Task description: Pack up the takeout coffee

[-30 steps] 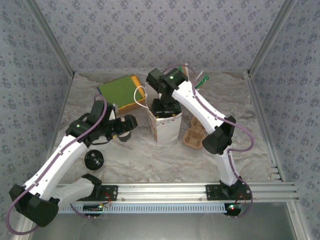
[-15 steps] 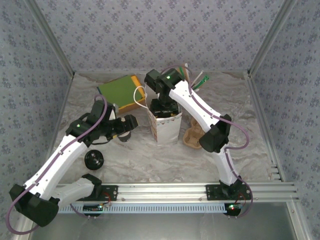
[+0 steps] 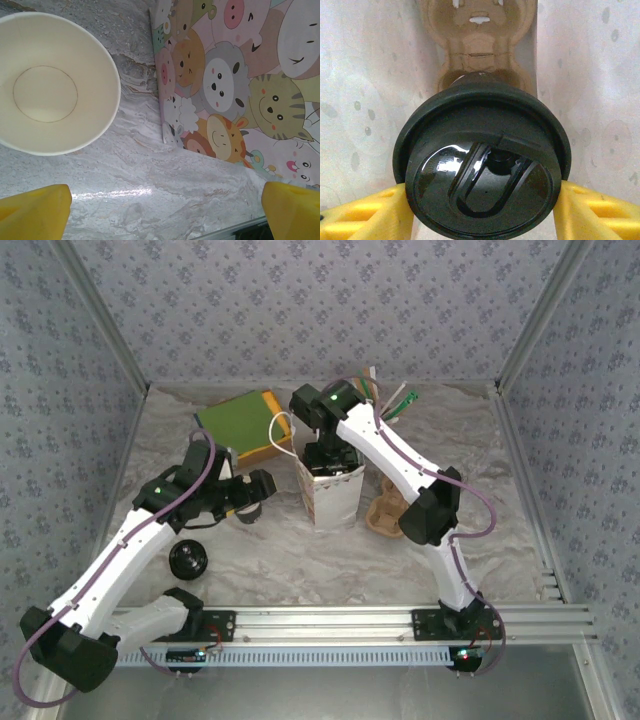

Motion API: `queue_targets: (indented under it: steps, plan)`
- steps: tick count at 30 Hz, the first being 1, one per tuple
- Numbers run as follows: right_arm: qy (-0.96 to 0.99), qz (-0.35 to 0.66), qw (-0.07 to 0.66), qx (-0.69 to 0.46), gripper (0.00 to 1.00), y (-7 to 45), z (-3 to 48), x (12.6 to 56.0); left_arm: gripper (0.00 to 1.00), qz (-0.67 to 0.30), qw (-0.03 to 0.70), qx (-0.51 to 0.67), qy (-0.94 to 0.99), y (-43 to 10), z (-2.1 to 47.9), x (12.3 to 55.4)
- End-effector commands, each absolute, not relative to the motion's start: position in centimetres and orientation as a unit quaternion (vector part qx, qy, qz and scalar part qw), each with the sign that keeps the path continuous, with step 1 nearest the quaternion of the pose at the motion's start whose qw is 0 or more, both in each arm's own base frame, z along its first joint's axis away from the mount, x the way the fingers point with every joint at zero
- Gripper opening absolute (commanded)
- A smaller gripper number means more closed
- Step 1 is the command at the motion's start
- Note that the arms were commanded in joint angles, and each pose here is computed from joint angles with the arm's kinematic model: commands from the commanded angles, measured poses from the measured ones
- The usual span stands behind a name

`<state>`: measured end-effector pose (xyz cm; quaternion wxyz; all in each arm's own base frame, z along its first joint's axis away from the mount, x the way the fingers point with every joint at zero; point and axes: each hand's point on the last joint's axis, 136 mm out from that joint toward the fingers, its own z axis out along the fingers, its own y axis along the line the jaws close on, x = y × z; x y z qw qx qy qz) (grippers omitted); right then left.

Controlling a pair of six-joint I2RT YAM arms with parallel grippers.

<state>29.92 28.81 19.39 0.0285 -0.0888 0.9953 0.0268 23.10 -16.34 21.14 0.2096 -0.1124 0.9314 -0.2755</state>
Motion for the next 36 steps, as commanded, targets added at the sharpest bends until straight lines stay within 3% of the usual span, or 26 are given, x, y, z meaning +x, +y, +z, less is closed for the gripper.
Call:
queue_targets:
  steps: [1, 36]
  plan:
    - [0.995, -0.027, -0.029, -0.092, 0.68, 24.91, 21.01, 26.08, 0.97, -0.287, 0.218, -0.098, 0.928, -16.89, 21.96, 23.29]
    - [0.994, -0.030, -0.046, -0.091, 0.68, 24.31, 20.60, 25.70, 0.97, -0.287, 0.219, -0.091, 0.928, -17.14, 21.94, 23.31]
